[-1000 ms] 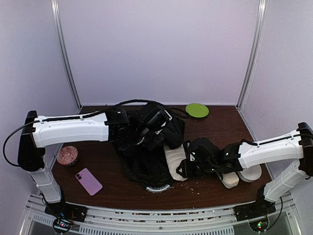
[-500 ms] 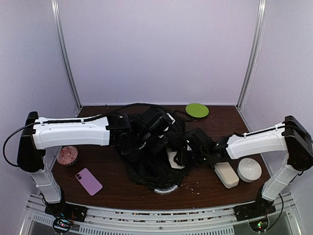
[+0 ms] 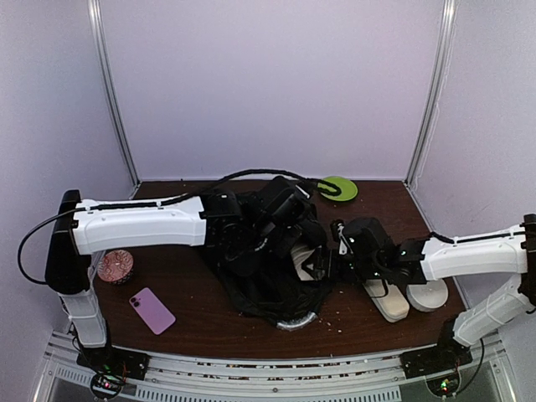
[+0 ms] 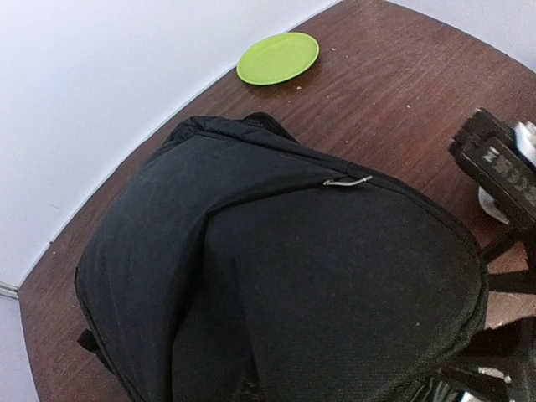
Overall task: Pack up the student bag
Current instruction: Place the stationery in the student bag.
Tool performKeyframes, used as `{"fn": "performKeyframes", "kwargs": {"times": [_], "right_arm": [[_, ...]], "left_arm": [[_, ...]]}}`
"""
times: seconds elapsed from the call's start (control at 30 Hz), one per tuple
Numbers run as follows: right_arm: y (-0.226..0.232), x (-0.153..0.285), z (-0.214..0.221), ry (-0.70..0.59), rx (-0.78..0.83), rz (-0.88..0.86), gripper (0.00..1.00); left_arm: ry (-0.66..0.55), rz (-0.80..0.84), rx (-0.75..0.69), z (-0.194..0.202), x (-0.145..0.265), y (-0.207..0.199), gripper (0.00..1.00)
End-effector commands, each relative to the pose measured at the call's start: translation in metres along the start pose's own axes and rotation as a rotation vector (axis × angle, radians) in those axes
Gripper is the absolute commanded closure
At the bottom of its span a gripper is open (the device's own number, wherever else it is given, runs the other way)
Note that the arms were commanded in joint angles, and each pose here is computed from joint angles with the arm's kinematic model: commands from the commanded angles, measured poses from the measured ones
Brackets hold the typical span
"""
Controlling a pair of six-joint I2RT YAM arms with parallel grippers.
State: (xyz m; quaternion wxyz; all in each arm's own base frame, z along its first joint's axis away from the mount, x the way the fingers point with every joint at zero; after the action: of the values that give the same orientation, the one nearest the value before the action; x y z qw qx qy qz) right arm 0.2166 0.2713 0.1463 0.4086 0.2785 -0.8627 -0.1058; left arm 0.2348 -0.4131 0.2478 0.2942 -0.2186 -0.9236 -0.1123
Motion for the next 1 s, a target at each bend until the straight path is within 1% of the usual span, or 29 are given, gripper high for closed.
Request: {"fn": "performKeyframes", "kwargs": {"times": [0.0, 0.07, 0.17, 0.3, 0.5, 0.6, 0.77, 0.87, 0.97], "right_arm": [[-0.002, 0.013, 0.015, -0.032, -0.022, -0.03, 0.15], [-0.006, 0.015, 0.021, -0.06, -0.063, -0.033, 0.15], [-0.011, 0.016, 0.028, -0.111, -0.168, -0.058, 0.16], [-0.013, 0.024, 0.026, -0.224, -0.294, -0.131, 0.17], [-0.002, 0.034, 0.005, -0.347, -0.366, -0.229, 0.17], [0.002, 0.033, 0.0, -0.359, -0.382, -0.246, 0.18], [0.005, 0.031, -0.001, -0.342, -0.422, -0.261, 0.2], [0.005, 0.031, 0.001, -0.323, -0.441, -0.263, 0.2], [0.011, 0.026, 0.004, -0.267, -0.454, -0.282, 0.2]], "left_arm": [[-0.137, 0.071, 0.171, -0.047, 0.014, -0.014, 1.0], [-0.136, 0.067, 0.193, -0.049, 0.011, -0.014, 1.0], [-0.135, 0.065, 0.234, -0.051, 0.009, -0.013, 1.0], [-0.14, 0.063, 0.276, -0.053, 0.008, -0.013, 1.0], [-0.136, 0.106, 0.308, -0.056, 0.009, -0.018, 1.0], [-0.125, 0.116, 0.309, -0.053, 0.008, -0.02, 1.0], [-0.125, 0.105, 0.308, -0.051, 0.007, -0.018, 1.0], [-0.125, 0.103, 0.309, -0.051, 0.007, -0.018, 1.0], [-0.13, 0.107, 0.31, -0.053, 0.009, -0.018, 1.0]]}}
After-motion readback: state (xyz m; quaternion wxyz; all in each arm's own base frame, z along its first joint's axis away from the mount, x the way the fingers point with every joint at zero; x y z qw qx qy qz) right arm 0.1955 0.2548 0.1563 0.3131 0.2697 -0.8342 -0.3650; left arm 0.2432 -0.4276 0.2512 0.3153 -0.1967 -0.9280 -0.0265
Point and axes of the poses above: each gripper's point midway between its finger pads, its own x axis back along the fingers, its own y axis along the line the jaws close on, z = x × y, the point moved 5 cm from there along x, back along the fingers, and after that the axes turned 14 degrees about x, right-handed, at the moved point
